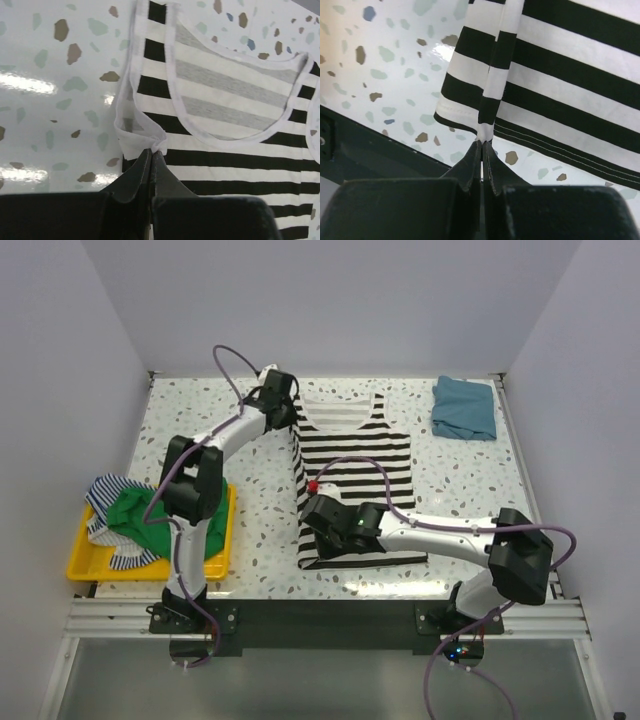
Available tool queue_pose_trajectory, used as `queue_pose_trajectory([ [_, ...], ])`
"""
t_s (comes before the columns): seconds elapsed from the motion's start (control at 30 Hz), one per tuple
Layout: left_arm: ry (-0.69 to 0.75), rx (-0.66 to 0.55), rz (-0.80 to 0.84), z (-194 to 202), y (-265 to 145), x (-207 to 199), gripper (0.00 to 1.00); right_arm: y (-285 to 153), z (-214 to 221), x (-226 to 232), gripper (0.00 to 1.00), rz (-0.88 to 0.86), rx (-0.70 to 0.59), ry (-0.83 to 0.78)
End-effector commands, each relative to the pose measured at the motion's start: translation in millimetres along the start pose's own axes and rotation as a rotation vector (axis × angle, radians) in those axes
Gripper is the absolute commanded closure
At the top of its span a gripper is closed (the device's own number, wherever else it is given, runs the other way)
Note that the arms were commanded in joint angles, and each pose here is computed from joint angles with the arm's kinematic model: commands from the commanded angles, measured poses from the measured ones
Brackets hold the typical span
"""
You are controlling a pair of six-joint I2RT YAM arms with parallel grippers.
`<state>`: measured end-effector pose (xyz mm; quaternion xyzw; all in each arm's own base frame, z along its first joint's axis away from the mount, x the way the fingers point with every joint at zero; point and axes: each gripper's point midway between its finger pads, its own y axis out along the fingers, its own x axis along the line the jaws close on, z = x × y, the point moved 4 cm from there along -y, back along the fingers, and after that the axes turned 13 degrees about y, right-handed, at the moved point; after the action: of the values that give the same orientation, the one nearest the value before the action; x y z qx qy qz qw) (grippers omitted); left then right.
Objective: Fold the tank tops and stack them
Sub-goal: Fold the tank top
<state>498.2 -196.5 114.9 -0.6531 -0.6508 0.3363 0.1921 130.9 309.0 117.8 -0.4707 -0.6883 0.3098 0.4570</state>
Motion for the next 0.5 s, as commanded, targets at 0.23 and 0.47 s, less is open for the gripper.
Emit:
queue_pose_trajectory([
  [0.23,0.054,-0.012,0.069,10.6,7.7,-64.6,1.00,0.1,16.7,-38.8,1.00,0.037,-0.046,0.124],
  [0.47,0.085,0.005,0.095,26.0,12.1,-85.7,1.00,2.3,21.4,-48.6,1.00,0.039,-0.063,0.157],
])
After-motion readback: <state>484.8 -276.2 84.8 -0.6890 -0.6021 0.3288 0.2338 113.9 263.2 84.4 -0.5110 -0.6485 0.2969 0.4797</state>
